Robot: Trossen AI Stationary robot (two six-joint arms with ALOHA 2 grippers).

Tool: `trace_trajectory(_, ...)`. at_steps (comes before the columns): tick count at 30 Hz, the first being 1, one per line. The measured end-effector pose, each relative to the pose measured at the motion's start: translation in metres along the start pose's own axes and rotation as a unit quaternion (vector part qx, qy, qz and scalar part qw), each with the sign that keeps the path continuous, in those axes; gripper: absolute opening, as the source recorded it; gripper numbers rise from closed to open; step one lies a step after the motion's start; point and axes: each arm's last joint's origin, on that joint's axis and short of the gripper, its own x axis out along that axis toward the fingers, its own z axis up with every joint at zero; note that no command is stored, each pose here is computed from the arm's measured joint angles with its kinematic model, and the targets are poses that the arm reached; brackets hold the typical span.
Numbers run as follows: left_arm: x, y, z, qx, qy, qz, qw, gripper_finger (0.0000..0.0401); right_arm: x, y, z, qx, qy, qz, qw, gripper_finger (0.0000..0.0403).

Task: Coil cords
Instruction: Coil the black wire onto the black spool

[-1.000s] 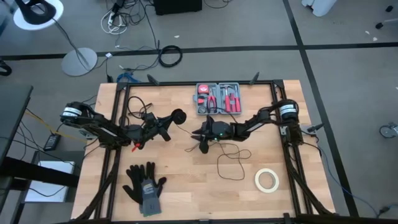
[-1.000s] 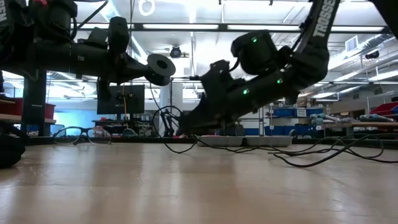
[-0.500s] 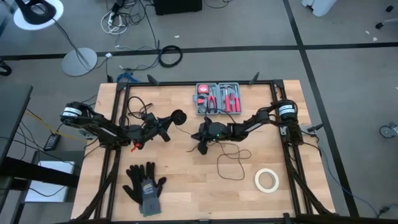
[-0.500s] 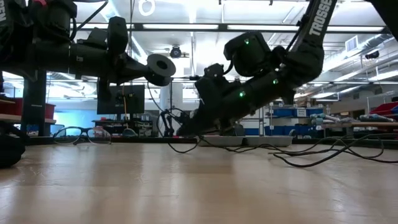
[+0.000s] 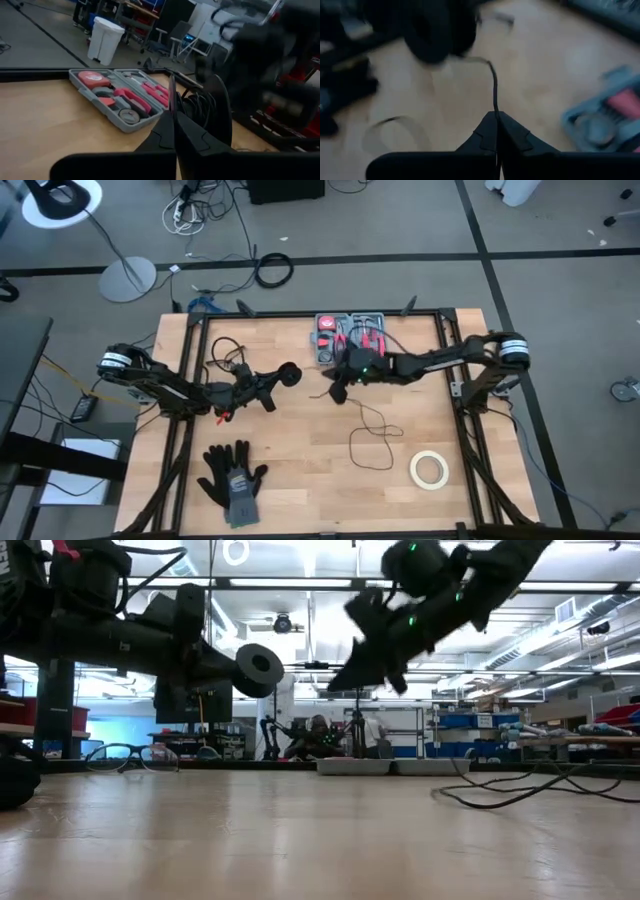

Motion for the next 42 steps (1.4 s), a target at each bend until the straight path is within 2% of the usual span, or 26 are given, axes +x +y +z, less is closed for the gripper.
trace_trajectory(3, 0.000, 0.000, -0.001, 0.005, 0.006, 0.003, 1.000, 0.0000, -0.010, -0.001, 0.020, -0.002, -0.034, -0.003, 0.999, 0.0001)
trace_trajectory(7, 0.004, -0.003, -0.002, 0.011, 0.012, 0.007, 1.000, 0.0000, -0.007, 0.007, 0.046, -0.021, -0.056, 0.002, 0.998, 0.0001)
trace_trajectory(11, 0.008, -0.007, -0.002, 0.018, 0.019, 0.011, 1.000, 0.0000, 0.012, 0.024, 0.063, -0.050, -0.048, 0.039, 0.997, 0.0000)
trace_trajectory(17, 0.012, -0.010, -0.001, 0.017, 0.016, 0.029, 0.999, 0.0000, 0.048, 0.057, 0.065, -0.096, -0.027, 0.088, 0.991, 0.0000)
trace_trajectory(23, 0.012, -0.010, 0.000, 0.001, 0.009, 0.028, 1.000, 0.0000, 0.076, 0.071, 0.049, -0.112, 0.011, 0.092, 0.989, 0.0005)
trace_trajectory(26, 0.011, -0.011, 0.003, -0.014, -0.003, 0.019, 1.000, 0.0000, 0.080, 0.066, 0.034, -0.110, 0.067, 0.072, 0.989, 0.0012)
trace_trajectory(28, 0.010, -0.010, 0.005, -0.024, -0.014, 0.017, 0.999, 0.0000, 0.079, 0.061, 0.023, -0.097, 0.109, 0.039, 0.989, 0.0015)
trace_trajectory(31, 0.007, -0.008, 0.006, -0.032, -0.024, 0.010, 0.999, 0.0000, 0.073, 0.051, 0.005, -0.097, 0.158, -0.013, 0.983, 0.0016)
trace_trajectory(38, 0.002, -0.004, 0.005, -0.027, -0.022, 0.000, 0.999, 0.0000, 0.050, 0.042, -0.021, -0.081, 0.167, -0.020, 0.982, 0.0013)
trace_trajectory(42, 0.002, -0.004, 0.008, -0.042, -0.040, 0.006, 0.998, 0.0000, 0.025, 0.025, -0.048, -0.045, 0.203, -0.063, 0.976, 0.0014)
